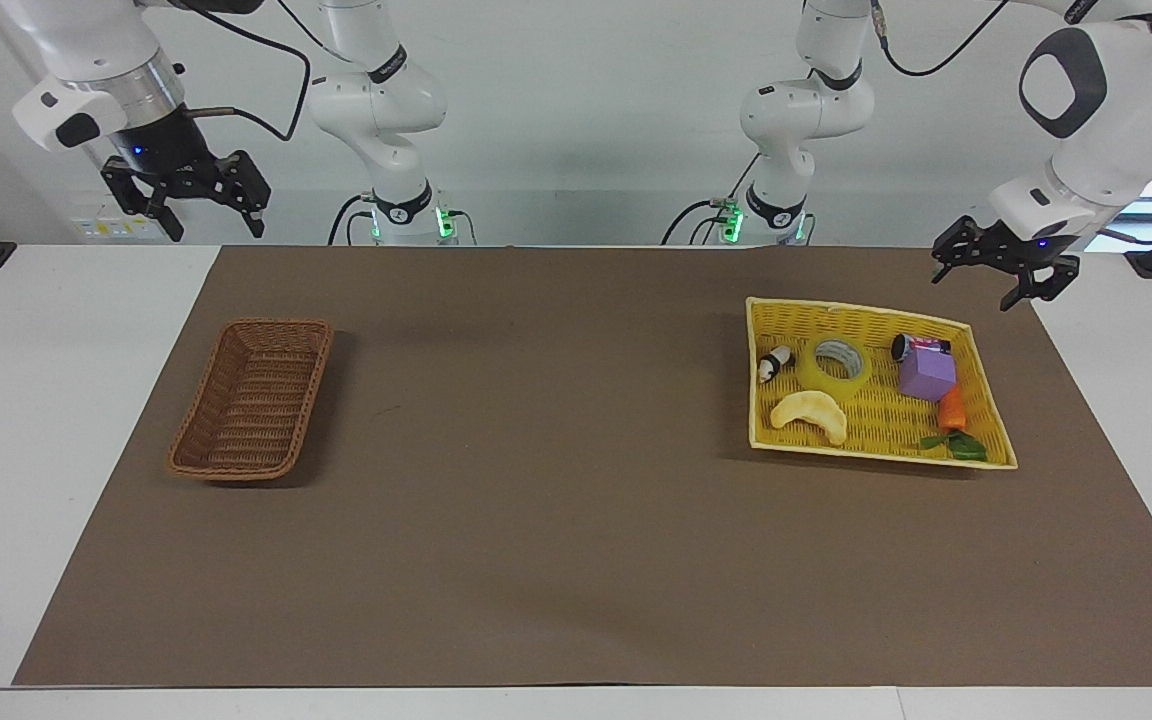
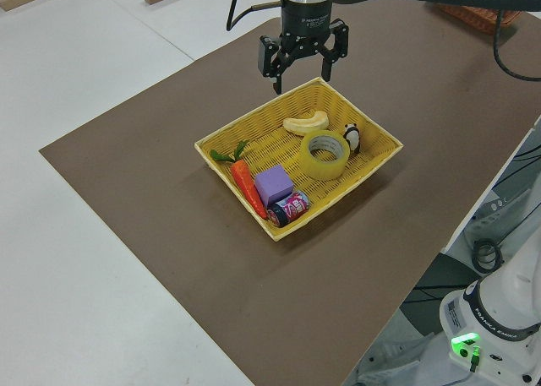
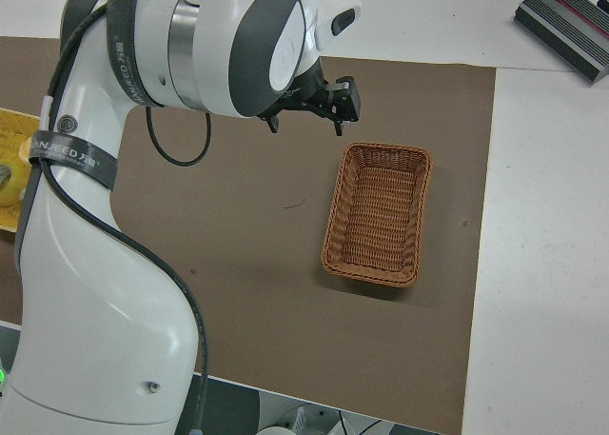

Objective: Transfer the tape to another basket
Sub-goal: 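Reach the left gripper down into the yellow tray onto the tape roll, then lift the tape roll with the left gripper while the right gripper approaches, then grasp the tape roll with the right gripper from the left gripper, then carry the tape to the wicker basket while the left gripper withdraws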

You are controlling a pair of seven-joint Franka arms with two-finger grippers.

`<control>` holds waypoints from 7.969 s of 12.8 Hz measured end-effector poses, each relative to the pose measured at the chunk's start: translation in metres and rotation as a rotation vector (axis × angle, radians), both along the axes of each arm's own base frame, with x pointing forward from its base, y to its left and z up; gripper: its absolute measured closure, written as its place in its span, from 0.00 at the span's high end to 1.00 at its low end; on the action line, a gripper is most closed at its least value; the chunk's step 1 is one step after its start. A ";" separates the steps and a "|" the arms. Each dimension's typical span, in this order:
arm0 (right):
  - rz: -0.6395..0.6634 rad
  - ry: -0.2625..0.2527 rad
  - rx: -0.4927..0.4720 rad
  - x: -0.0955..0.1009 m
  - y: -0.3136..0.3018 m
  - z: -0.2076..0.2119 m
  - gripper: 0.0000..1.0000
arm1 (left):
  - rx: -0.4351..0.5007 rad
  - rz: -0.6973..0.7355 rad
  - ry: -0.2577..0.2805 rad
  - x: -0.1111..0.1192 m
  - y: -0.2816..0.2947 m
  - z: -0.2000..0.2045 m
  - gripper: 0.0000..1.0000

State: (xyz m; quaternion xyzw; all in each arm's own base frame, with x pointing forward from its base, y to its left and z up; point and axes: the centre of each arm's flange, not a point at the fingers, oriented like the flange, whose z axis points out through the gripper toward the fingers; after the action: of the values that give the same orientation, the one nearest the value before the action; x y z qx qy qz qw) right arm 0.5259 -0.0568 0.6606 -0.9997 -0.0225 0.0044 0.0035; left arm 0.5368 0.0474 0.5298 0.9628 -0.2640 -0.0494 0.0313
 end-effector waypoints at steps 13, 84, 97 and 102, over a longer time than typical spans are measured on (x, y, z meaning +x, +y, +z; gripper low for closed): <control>0.000 0.000 0.000 0.000 0.000 0.000 1.00 | -0.073 0.077 0.098 -0.021 -0.008 -0.192 0.96; -0.092 0.137 0.533 0.067 0.229 -0.173 0.00 | -0.545 0.771 0.050 -0.032 -0.382 0.005 0.93; -0.024 0.099 0.380 0.049 -0.063 -0.235 0.00 | -0.109 0.602 -0.101 0.026 -0.120 0.036 1.00; -0.021 0.121 0.362 0.024 -0.118 -0.257 0.00 | 0.049 0.402 -0.096 0.016 -0.087 0.076 1.00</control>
State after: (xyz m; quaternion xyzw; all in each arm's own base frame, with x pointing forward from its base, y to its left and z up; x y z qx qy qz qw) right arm 0.5500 -0.1745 0.4040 -0.9809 -0.0121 0.0605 0.1846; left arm 0.5525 -0.0393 0.6060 0.9978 -0.0666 -0.0027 0.0045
